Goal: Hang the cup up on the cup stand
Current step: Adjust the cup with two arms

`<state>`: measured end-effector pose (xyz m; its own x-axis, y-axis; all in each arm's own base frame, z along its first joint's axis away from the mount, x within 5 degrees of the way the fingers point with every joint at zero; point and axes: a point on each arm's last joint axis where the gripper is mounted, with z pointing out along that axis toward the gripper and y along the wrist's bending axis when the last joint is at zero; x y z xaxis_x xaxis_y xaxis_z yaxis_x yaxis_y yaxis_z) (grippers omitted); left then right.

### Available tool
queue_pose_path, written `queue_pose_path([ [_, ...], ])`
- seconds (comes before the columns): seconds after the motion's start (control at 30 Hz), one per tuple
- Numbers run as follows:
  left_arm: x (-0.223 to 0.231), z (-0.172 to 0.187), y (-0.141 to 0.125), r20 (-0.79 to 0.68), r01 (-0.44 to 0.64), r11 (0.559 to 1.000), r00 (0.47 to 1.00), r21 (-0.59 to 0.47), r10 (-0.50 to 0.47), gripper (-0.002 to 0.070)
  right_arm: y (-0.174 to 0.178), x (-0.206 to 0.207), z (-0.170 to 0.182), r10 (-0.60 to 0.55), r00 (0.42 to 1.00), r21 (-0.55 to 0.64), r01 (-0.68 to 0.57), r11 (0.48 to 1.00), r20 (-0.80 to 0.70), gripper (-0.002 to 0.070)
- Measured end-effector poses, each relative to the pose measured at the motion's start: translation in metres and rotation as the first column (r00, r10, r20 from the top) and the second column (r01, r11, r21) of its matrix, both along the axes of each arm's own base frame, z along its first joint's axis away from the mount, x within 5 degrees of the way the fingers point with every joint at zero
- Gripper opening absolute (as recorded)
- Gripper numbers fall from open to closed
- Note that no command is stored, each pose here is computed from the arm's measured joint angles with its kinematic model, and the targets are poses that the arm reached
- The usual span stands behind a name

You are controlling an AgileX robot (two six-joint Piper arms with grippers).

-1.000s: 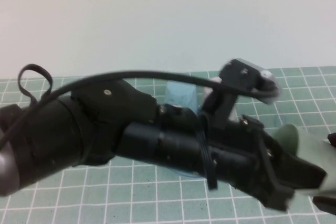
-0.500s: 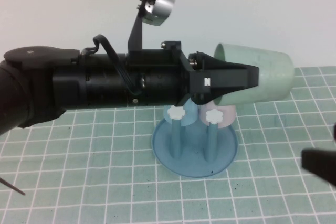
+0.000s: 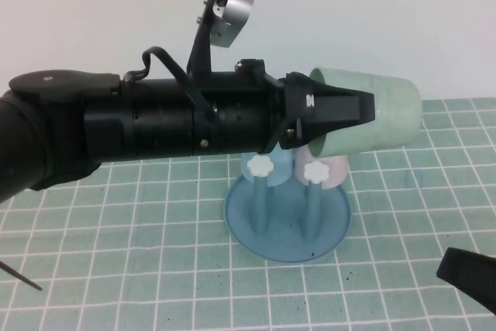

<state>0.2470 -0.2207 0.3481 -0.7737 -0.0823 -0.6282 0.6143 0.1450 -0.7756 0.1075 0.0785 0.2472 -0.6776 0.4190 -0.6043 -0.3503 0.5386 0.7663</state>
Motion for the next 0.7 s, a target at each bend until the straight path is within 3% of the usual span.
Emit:
queue_pose_path([
  [0.17, -0.002, 0.001, 0.000, -0.134, 0.011, 1.000, 0.991, -0.028, -0.014, 0.0001, 0.002, 0.002, 0.016, -0.010, 0.997, 0.132, 0.020, 0.991, -0.080, 0.0689],
  [0.4, -0.001, 0.000, 0.000, -0.296, -0.012, 0.999, 0.955, -0.048, -0.003, 0.0001, -0.001, 0.014, 0.072, -0.087, 0.991, 0.321, 0.116, 0.940, -0.104, 0.0689],
  [0.7, 0.003, -0.001, 0.001, -0.386, -0.069, 0.997, 0.921, -0.044, 0.046, 0.0001, -0.007, 0.020, 0.073, -0.176, 0.970, 0.363, 0.227, 0.904, -0.168, 0.0689],
])
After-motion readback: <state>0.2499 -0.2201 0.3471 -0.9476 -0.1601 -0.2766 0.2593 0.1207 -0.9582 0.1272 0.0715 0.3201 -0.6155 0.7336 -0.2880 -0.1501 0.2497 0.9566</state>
